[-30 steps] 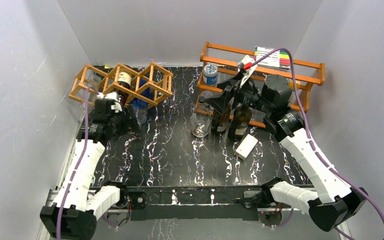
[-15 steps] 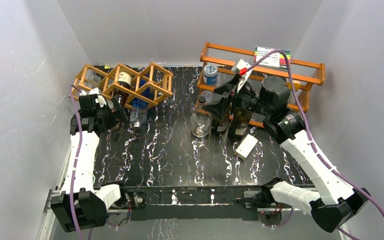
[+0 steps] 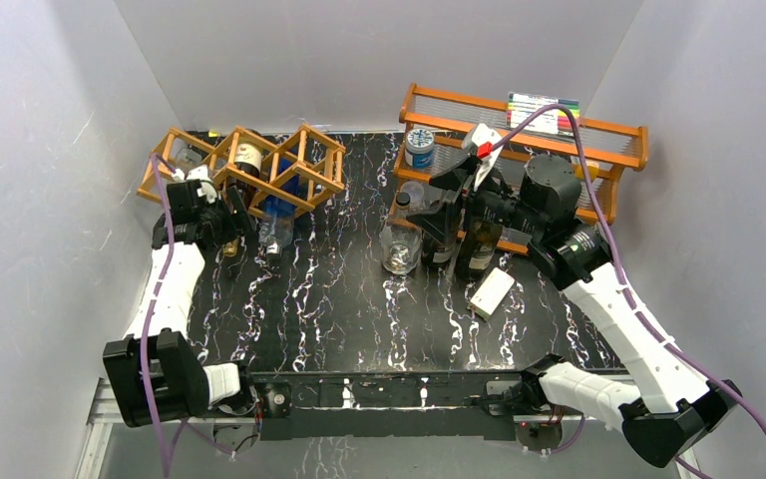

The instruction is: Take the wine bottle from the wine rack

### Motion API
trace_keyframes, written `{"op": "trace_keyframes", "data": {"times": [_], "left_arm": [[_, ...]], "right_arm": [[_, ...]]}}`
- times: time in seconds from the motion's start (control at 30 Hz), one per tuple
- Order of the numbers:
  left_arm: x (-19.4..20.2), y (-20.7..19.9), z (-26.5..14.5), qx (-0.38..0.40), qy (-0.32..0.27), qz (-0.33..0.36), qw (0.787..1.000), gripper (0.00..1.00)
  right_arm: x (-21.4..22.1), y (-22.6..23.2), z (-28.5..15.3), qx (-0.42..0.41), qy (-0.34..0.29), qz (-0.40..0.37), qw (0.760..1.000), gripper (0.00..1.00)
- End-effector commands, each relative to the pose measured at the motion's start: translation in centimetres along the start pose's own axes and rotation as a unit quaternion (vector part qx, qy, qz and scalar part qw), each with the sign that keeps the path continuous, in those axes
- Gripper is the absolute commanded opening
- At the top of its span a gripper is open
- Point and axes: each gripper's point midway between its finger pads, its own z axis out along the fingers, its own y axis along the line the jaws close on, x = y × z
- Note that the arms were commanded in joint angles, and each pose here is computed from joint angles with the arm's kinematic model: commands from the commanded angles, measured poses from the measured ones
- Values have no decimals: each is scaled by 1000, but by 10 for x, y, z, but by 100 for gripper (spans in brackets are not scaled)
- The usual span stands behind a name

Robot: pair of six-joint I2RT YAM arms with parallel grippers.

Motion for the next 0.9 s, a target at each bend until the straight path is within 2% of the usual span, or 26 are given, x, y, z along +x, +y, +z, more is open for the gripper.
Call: {"op": "trace_keyframes", "data": {"times": [0.0, 0.4, 0.67, 0.87], "left_arm": [[-17, -3, 8, 19, -32, 23, 999, 74], [-10, -17, 30, 70, -14, 22, 997, 60], [-8, -19, 43, 83, -1, 28, 996, 60], [-8, -26, 42, 104, -5, 23, 994, 37]], "right_arm": [[-8, 4, -4, -3, -10, -23, 1000, 98], [-8, 6, -5, -7, -10, -22, 1000, 98], [-7, 7, -5, -10, -10, -24, 1000, 98], [-5, 9, -6, -12, -9, -21, 1000, 98]]}}
